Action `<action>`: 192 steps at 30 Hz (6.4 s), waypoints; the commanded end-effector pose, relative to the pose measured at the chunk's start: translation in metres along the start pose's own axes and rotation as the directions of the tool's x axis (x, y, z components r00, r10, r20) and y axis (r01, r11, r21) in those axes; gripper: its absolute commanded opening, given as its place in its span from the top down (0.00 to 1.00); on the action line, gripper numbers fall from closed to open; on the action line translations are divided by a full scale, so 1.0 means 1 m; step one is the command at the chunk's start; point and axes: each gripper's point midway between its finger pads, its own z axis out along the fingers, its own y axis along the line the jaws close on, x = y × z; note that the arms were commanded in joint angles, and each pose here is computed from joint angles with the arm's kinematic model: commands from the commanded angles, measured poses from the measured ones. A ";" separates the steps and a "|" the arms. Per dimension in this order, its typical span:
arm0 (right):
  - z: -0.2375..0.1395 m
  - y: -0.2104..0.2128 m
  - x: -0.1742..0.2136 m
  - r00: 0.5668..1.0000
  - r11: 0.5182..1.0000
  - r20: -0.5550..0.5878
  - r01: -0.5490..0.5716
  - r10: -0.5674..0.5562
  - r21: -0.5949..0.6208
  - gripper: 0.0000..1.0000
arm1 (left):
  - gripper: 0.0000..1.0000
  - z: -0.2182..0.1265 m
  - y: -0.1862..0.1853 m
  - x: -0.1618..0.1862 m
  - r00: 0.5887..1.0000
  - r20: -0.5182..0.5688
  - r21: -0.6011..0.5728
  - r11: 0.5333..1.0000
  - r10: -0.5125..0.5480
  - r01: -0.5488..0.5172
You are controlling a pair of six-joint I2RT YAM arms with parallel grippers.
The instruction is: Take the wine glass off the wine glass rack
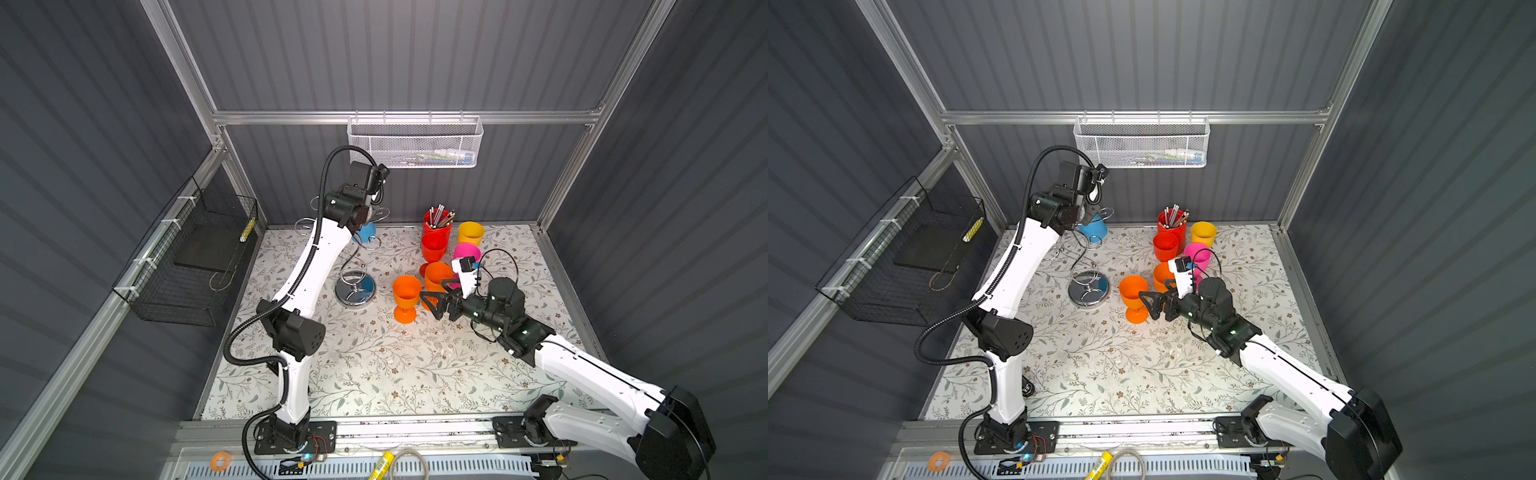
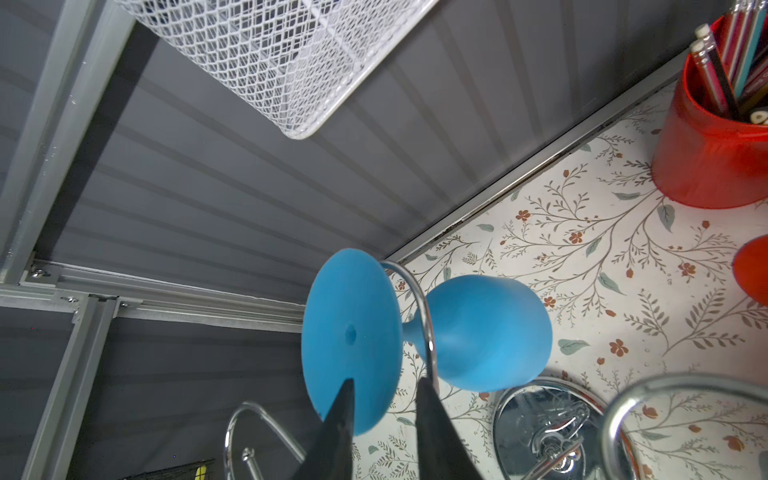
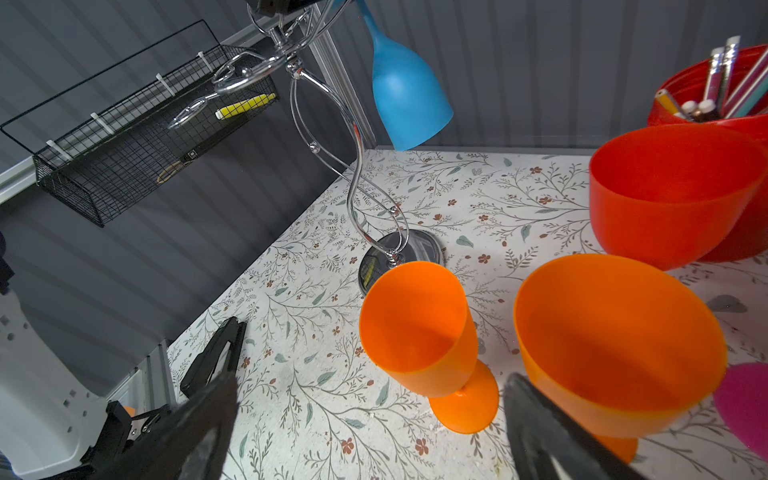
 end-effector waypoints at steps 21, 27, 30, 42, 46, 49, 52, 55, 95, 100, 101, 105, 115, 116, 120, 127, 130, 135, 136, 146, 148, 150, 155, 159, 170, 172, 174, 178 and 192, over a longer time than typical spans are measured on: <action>0.003 0.008 -0.016 0.999 1.000 0.047 0.022 -0.021 -0.018 0.01 | 0.94 0.004 0.010 0.001 1.000 -0.010 -0.053 0.999 -0.014 0.013; 0.002 0.008 -0.016 0.999 1.000 0.047 0.023 -0.022 -0.017 0.01 | 1.00 0.002 0.013 -0.001 1.000 -0.002 -0.060 0.998 -0.030 0.030; 0.002 0.009 -0.018 0.998 1.000 0.053 0.022 -0.021 -0.022 0.01 | 1.00 -0.002 0.015 -0.004 0.998 0.016 -0.056 0.997 -0.057 0.058; 0.022 0.029 -0.049 0.995 0.996 0.094 0.031 -0.023 -0.085 0.01 | 0.51 -0.054 0.023 -0.029 0.943 0.164 0.110 0.956 -0.288 0.273; 0.034 0.036 -0.067 0.994 0.995 0.106 -0.008 0.019 -0.101 0.01 | 0.44 -0.080 0.031 -0.035 0.911 0.210 0.162 0.932 -0.354 0.324; 0.043 0.043 -0.079 0.992 0.993 0.114 -0.040 0.053 -0.112 0.01 | 0.34 -0.098 0.037 -0.033 0.888 0.228 0.190 0.913 -0.399 0.361; 0.056 0.045 -0.090 0.988 0.993 0.127 -0.071 0.082 -0.093 0.01 | 0.31 -0.113 0.038 -0.021 0.873 0.218 0.210 0.895 -0.436 0.394; 0.073 0.040 -0.093 0.983 0.990 0.120 -0.129 0.136 -0.064 0.02 | 0.31 -0.122 0.033 -0.002 0.870 0.177 0.227 0.879 -0.460 0.419; 0.040 0.039 -0.101 0.976 0.990 0.166 -0.137 0.139 -0.019 0.02 | 0.26 -0.103 0.035 0.156 0.887 -0.190 -0.073 0.907 -0.422 0.415; 0.034 0.038 -0.099 0.977 0.992 0.170 -0.129 0.129 -0.010 0.02 | 0.26 -0.091 0.046 0.166 0.871 -0.216 -0.092 0.898 -0.440 0.431; 0.033 0.039 -0.100 0.977 0.992 0.172 -0.127 0.127 -0.013 0.02 | 0.26 -0.087 0.052 0.162 0.868 -0.192 -0.097 0.889 -0.459 0.448; 0.030 0.039 -0.099 0.977 0.992 0.172 -0.122 0.123 -0.013 0.02 | 0.26 -0.076 0.066 0.166 0.848 -0.193 -0.108 0.870 -0.494 0.482; 0.031 0.039 -0.098 0.978 0.992 0.168 -0.127 0.127 -0.011 0.02 | 0.26 -0.048 0.092 0.161 0.820 -0.167 -0.114 0.837 -0.547 0.535; 0.032 0.039 -0.099 0.977 0.991 0.166 -0.130 0.130 -0.012 0.02 | 0.26 -0.044 0.095 0.161 0.817 -0.167 -0.116 0.834 -0.551 0.539; 0.037 0.038 -0.098 0.978 0.990 0.156 -0.141 0.140 -0.010 0.02 | 0.26 -0.035 0.106 0.162 0.811 -0.160 -0.129 0.826 -0.563 0.548; 0.052 0.041 -0.101 0.976 0.985 0.134 -0.171 0.174 -0.034 0.02 | 0.26 -0.018 0.122 0.159 0.789 -0.127 -0.137 0.798 -0.602 0.587; 0.059 0.040 -0.105 0.972 0.981 0.134 -0.189 0.193 -0.036 0.02 | 0.25 -0.012 0.125 0.153 0.784 -0.112 -0.128 0.791 -0.610 0.598; 0.083 0.041 -0.118 0.957 0.964 0.117 -0.260 0.264 -0.049 0.04 | 0.21 -0.012 0.121 0.142 0.774 -0.098 -0.068 0.780 -0.626 0.622; 0.088 0.041 -0.121 0.953 0.959 0.112 -0.278 0.282 -0.049 0.04 | 0.20 -0.016 0.118 0.140 0.769 -0.090 -0.045 0.774 -0.633 0.632; 0.146 0.037 -0.160 0.862 0.859 0.061 -0.491 0.503 -0.146 0.26 | 0.12 -0.072 0.107 0.146 0.735 0.003 0.036 0.734 -0.678 0.678; 0.157 0.037 -0.164 0.846 0.839 0.046 -0.518 0.531 -0.168 0.32 | 0.10 -0.084 0.107 0.147 0.732 0.038 0.044 0.733 -0.681 0.679; 0.167 0.036 -0.168 0.833 0.824 0.037 -0.538 0.552 -0.178 0.35 | 0.08 -0.100 0.107 0.143 0.729 0.080 0.075 0.734 -0.679 0.675; 0.187 0.039 -0.173 0.818 0.801 -0.003 -0.563 0.575 -0.202 0.43 | 0.07 -0.128 0.090 0.129 0.725 0.168 0.222 0.742 -0.668 0.633; 0.195 0.031 -0.172 0.810 0.796 0.003 -0.577 0.587 -0.182 0.48 | 0.07 -0.141 0.074 0.124 0.728 0.215 0.307 0.753 -0.651 0.582; 0.207 0.023 -0.164 0.808 0.799 -0.013 -0.585 0.590 -0.138 0.55 | 0.08 -0.125 0.032 0.139 0.787 0.173 0.328 0.788 -0.592 0.520; 0.209 0.022 -0.163 0.810 0.801 -0.015 -0.583 0.587 -0.135 0.56 | 0.08 -0.123 0.028 0.141 0.795 0.167 0.328 0.793 -0.583 0.513; 0.210 0.022 -0.163 0.811 0.803 -0.018 -0.581 0.584 -0.130 0.57 | 0.08 -0.121 0.026 0.142 0.803 0.162 0.320 0.800 -0.574 0.507; 0.215 0.013 -0.163 0.811 0.808 0.012 -0.581 0.585 -0.103 0.60 | 0.08 -0.116 0.019 0.146 0.813 0.147 0.320 0.805 -0.563 0.500; 0.220 0.009 -0.170 0.822 0.822 0.040 -0.563 0.567 -0.090 0.67 | 0.10 -0.109 0.007 0.153 0.834 0.122 0.312 0.819 -0.538 0.482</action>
